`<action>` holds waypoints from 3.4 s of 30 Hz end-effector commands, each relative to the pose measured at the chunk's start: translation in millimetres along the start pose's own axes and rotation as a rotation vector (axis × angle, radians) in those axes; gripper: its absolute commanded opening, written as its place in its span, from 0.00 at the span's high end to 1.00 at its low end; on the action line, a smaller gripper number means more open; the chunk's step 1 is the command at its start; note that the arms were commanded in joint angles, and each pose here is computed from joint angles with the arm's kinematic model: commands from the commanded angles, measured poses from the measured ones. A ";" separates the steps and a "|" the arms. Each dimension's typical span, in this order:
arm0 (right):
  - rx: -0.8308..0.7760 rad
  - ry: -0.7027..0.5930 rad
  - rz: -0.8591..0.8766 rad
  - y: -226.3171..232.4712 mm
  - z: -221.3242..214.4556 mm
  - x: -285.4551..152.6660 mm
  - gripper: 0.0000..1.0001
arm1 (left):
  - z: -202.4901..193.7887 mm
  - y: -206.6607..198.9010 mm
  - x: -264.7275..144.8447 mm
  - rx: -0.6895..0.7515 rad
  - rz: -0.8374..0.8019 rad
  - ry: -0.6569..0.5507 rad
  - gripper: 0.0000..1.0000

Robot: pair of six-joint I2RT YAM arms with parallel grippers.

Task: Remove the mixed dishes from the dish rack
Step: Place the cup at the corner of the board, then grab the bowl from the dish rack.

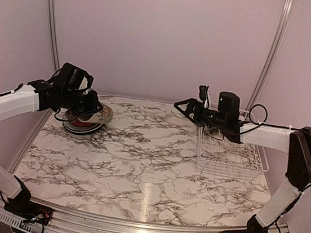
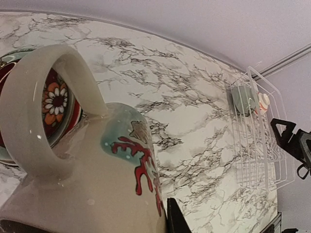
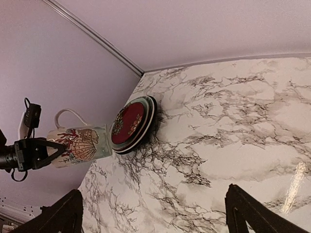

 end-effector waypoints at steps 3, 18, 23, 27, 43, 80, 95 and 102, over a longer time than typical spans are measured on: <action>-0.206 -0.006 -0.234 13.3 40.7 -18.2 0.02 | 13.6 37.2 -65.8 0.111 0.380 -0.045 1.00; -0.346 -0.084 -0.631 17.1 62.5 -76.3 0.01 | 3.6 130.8 -70.3 -0.001 0.578 0.177 1.00; -0.302 -0.171 -0.652 24.9 70.2 -90.3 0.01 | 2.6 152.9 -47.9 -0.036 0.587 0.254 1.00; -0.411 -0.218 -0.544 40.1 68.1 -97.8 0.02 | 3.7 166.7 -39.8 -0.053 0.611 0.280 1.00; -0.526 -0.236 -0.459 42.9 55.9 -107.5 0.01 | 0.9 180.0 -30.5 -0.038 0.668 0.313 1.00; -0.341 0.066 -1.032 -39.1 61.9 -119.8 0.01 | 89.1 21.2 -114.2 0.157 -0.225 -0.356 0.09; -0.158 0.176 -0.934 -122.1 79.4 -90.2 0.04 | 79.7 -13.2 -78.4 0.351 -0.328 -0.238 0.01; -0.133 0.269 -0.977 -170.7 88.0 -51.3 0.14 | 70.0 4.6 -81.4 0.377 -0.215 -0.260 0.01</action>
Point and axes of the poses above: each gripper's point midway between its finger pads, its own x axis out along the fingers, its own y axis along the line the jaws close on, z = x × y, the point moved 7 cm from there along -x, back along the fingers, and after that the axes turned 6 degrees about -x, right-handed, at the moved point
